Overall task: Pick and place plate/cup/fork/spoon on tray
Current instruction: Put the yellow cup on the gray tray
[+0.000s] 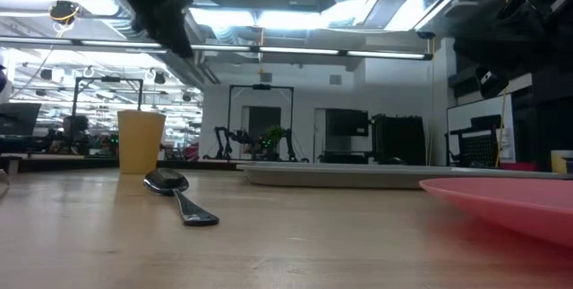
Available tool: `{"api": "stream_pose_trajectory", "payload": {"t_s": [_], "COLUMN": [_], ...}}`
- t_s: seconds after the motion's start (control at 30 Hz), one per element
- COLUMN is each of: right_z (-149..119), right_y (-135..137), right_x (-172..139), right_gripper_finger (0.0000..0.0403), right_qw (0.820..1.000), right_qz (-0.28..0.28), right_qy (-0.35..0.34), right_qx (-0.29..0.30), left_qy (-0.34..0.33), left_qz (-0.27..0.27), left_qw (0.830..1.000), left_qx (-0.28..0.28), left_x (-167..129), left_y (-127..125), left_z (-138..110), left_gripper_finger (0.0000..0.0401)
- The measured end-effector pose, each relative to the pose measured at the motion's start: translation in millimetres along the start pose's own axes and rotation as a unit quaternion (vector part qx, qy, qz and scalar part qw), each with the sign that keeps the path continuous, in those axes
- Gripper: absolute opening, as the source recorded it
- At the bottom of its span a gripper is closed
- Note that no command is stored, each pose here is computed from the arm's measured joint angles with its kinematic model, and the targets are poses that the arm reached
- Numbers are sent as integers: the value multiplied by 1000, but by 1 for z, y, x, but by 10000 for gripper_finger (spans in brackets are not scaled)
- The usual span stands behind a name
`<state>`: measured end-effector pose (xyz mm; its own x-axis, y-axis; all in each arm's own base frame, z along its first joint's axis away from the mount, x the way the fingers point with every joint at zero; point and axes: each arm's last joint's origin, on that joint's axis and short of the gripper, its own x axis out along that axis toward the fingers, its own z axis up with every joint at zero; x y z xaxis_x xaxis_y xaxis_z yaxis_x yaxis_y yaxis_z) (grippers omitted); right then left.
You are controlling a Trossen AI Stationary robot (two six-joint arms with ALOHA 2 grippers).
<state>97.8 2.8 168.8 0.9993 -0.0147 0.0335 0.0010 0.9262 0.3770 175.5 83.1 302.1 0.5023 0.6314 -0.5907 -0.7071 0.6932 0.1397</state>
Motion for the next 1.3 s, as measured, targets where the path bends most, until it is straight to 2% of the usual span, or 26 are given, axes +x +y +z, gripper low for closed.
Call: {"api": "stream_pose_trajectory", "payload": {"t_s": [0.27,0.4,0.57,0.73,0.8,0.97,1.17,1.3], "right_z": [0,0,0,0,0,0,0,0], "right_y": [0,0,0,0,0,0,0,0], "right_x": [0,0,0,0,0,0,0,0], "right_gripper_finger": [86,86,86,86,86,86,86,86], "right_qw": [1000,1000,1000,1000,1000,1000,1000,1000], "right_qz": [0,0,0,0,0,0,0,0], "right_qy": [0,0,0,0,0,0,0,0], "right_qx": [-1,-2,-2,-2,-2,-2,-2,-2], "left_qy": [87,95,95,102,121,164,184,198], "left_qz": [3,-10,-24,-32,-36,-49,-49,-31], "left_qw": [995,994,995,992,989,984,982,979], "left_qx": [-42,-55,-18,67,78,48,12,-39], "left_x": [32,35,35,34,33,31,34,39], "left_y": [27,34,34,34,34,33,28,21], "left_z": [-6,-7,-7,-8,-12,-20,-23,-24], "left_gripper_finger": [94,94,94,94,94,94,94,94]}}
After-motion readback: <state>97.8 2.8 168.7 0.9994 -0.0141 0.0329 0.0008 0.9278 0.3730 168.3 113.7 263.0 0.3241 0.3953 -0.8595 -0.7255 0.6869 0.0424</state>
